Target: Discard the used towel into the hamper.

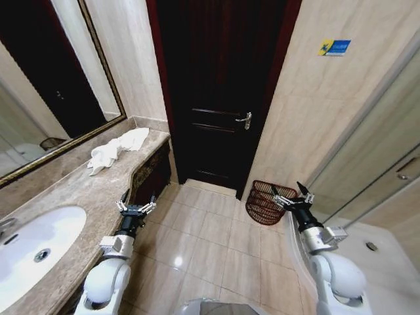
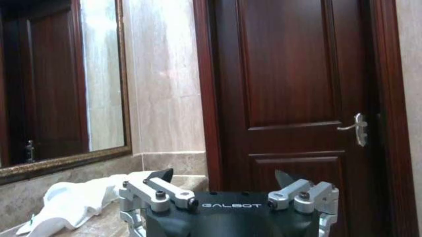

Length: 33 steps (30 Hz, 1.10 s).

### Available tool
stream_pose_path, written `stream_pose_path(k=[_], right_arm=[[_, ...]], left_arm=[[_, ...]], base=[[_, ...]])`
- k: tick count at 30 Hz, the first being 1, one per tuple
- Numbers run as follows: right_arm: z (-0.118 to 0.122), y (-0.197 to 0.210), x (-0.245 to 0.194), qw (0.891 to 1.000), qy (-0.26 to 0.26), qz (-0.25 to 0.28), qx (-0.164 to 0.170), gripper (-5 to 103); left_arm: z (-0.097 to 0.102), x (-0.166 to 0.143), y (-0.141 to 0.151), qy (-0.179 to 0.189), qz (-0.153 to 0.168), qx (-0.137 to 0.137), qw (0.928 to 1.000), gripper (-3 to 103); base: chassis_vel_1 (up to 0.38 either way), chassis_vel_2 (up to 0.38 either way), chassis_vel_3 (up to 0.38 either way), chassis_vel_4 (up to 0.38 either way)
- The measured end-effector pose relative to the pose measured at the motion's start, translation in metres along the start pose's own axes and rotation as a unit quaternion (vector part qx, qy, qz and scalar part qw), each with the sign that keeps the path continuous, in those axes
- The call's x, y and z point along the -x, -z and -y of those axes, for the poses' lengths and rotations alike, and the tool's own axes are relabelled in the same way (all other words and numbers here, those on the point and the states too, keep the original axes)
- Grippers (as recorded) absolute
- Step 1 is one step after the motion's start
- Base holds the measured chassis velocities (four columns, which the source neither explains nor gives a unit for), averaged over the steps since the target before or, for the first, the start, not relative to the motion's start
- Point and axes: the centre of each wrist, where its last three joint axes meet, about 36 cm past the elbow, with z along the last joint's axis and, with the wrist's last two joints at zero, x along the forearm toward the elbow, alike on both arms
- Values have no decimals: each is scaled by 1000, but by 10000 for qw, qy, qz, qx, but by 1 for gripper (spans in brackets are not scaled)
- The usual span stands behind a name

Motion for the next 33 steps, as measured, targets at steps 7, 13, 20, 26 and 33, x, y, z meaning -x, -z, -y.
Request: stream_pose_path(k=[7, 13, 20, 26, 33], right_arm=[[1, -3, -6, 10000, -32, -20, 5, 100], [1, -4, -8, 10000, -47, -15, -5, 100], [1, -3, -8, 10000, -40, 1, -7, 100], [1, -2, -8, 10000, -33, 18, -18, 100], [1, -2, -8, 10000, -35, 17, -22, 100]], left_arm=[[0, -1, -1, -14, -2, 16, 10000, 100], [1, -1, 0, -20, 5, 5, 10000, 100], [1, -3, -1, -13, 9, -3, 10000, 100], [0, -5, -2, 4, 13, 13, 10000, 100], [0, -5, -3, 6, 12, 7, 10000, 100]], base=[[-36, 72, 81, -31], [-36, 70, 77, -27], [-57, 93, 93, -62], [-41, 93, 77, -44], [-40, 80, 72, -39]])
